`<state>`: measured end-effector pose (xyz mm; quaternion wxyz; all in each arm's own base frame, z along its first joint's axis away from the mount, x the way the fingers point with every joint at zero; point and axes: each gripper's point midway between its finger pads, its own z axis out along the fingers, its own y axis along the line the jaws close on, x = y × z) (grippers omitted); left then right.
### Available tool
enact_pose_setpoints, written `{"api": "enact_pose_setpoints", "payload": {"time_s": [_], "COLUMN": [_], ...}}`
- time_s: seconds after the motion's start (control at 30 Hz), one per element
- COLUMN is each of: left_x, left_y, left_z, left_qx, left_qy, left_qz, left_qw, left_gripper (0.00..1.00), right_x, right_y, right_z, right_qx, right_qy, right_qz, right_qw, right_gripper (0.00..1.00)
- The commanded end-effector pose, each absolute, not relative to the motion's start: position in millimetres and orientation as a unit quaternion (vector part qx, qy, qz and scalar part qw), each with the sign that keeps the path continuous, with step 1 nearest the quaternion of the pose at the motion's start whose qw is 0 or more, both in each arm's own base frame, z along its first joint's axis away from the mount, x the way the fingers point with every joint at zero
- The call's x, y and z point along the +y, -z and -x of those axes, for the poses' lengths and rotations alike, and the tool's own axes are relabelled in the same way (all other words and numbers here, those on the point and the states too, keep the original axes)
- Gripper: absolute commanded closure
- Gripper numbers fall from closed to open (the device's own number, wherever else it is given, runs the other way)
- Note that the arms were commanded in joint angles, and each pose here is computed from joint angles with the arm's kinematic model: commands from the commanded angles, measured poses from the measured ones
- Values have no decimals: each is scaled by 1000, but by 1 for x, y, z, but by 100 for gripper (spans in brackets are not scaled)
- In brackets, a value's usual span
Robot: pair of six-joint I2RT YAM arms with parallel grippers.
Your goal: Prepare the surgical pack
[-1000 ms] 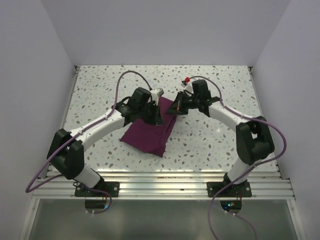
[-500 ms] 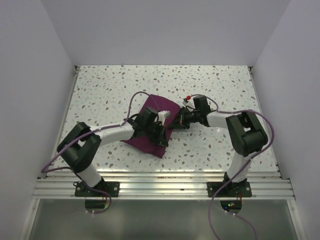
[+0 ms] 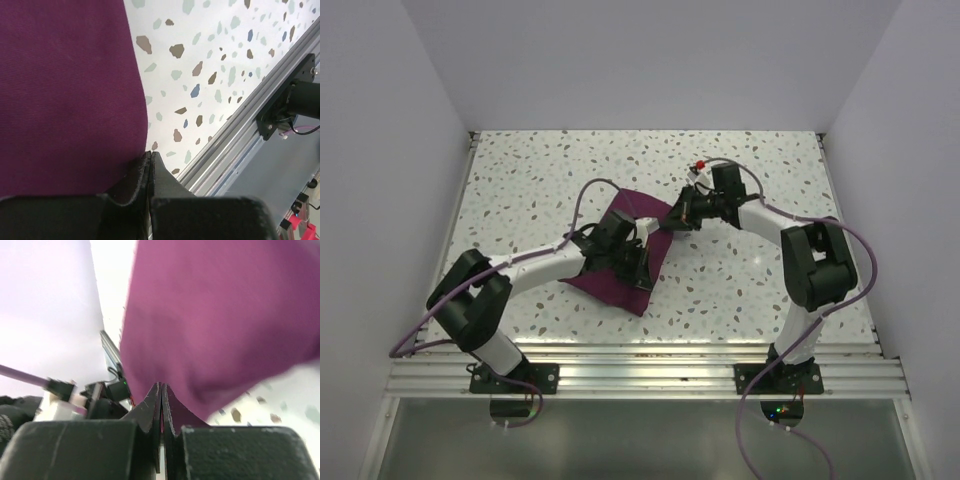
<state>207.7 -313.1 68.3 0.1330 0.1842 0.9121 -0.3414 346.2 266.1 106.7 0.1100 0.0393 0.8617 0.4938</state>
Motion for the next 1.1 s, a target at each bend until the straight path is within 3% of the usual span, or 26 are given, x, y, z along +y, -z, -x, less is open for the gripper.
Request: {"api": "enact_pose_setpoints", "payload": {"time_s": [0.0, 0.27, 0.6, 1.07], "left_x": [-320, -336, -285, -229], "left_y": [-100, -86, -12, -10], "left_z": [-219, -214, -220, -329], "left_qx": [903, 901, 948, 967], "left_qy": [348, 369, 283, 201], "left_qz": [-185, -171, -117, -87], "left_qw": [169, 152, 90, 129], "left_gripper": [100, 100, 100, 100], "right_x": [268, 262, 236, 235], "right_y": [-132, -93, -41, -22], "right_z": [-371, -388, -378, -410], "right_qx": [854, 849, 863, 872], "right_qy": [-501, -512, -487, -467], "right_qz": [-26, -63, -91, -99], "right_qw": [139, 115, 94, 106], "right_gripper": [100, 100, 100, 100]}}
